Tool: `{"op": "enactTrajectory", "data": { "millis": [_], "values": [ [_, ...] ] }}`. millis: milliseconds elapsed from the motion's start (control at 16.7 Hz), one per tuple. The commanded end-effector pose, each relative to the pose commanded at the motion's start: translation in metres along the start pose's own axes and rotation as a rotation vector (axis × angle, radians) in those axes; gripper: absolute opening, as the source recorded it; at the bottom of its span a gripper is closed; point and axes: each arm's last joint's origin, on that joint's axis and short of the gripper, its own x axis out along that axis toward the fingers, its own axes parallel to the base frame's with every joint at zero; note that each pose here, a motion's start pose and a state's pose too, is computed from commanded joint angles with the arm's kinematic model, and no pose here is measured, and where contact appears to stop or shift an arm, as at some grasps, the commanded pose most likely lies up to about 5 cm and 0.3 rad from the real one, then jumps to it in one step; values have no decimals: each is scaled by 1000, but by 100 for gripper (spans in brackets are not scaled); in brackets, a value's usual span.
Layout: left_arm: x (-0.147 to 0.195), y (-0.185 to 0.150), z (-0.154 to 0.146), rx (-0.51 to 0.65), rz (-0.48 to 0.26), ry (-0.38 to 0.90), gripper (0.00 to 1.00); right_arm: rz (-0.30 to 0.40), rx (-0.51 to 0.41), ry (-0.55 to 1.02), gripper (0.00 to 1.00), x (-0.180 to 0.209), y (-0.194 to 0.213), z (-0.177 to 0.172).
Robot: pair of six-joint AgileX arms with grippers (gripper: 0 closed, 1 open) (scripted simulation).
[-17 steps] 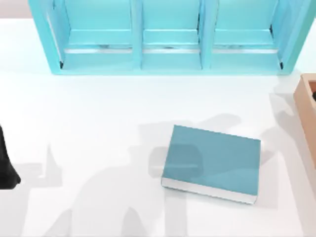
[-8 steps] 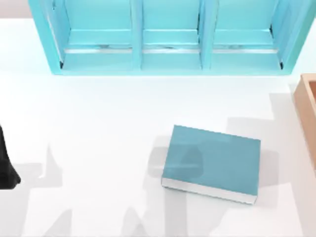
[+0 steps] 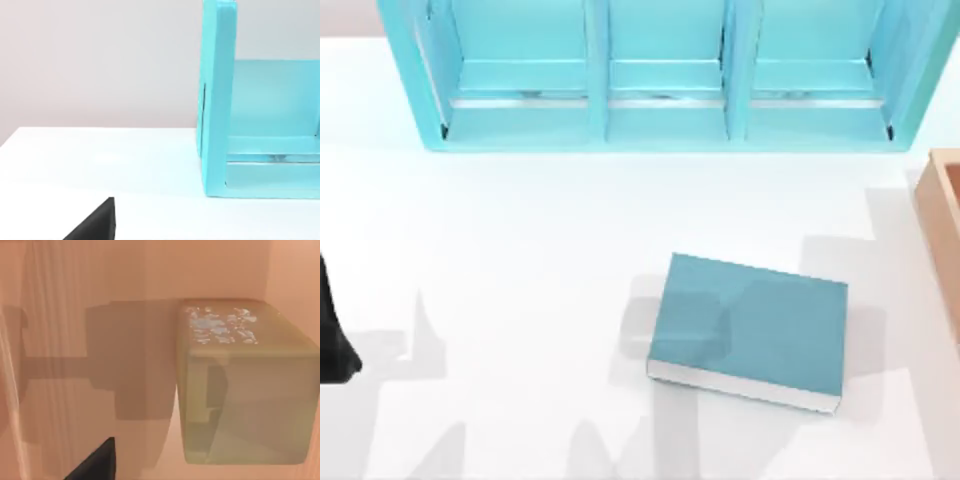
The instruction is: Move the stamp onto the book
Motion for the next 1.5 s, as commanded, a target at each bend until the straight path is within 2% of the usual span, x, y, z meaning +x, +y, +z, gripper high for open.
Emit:
{"op": "enactTrajectory", "data": {
  "millis": [420,780,1500],
  "values": [
    [0,0,0,0,0,0,100,-2,0,-7,100,72,0,0],
    [0,0,0,0,0,0,100,-1,0,-5,100,80,0,-1],
    [0,0,0,0,0,0,100,-1,0,-5,10,80,0,-1]
  ]
}}
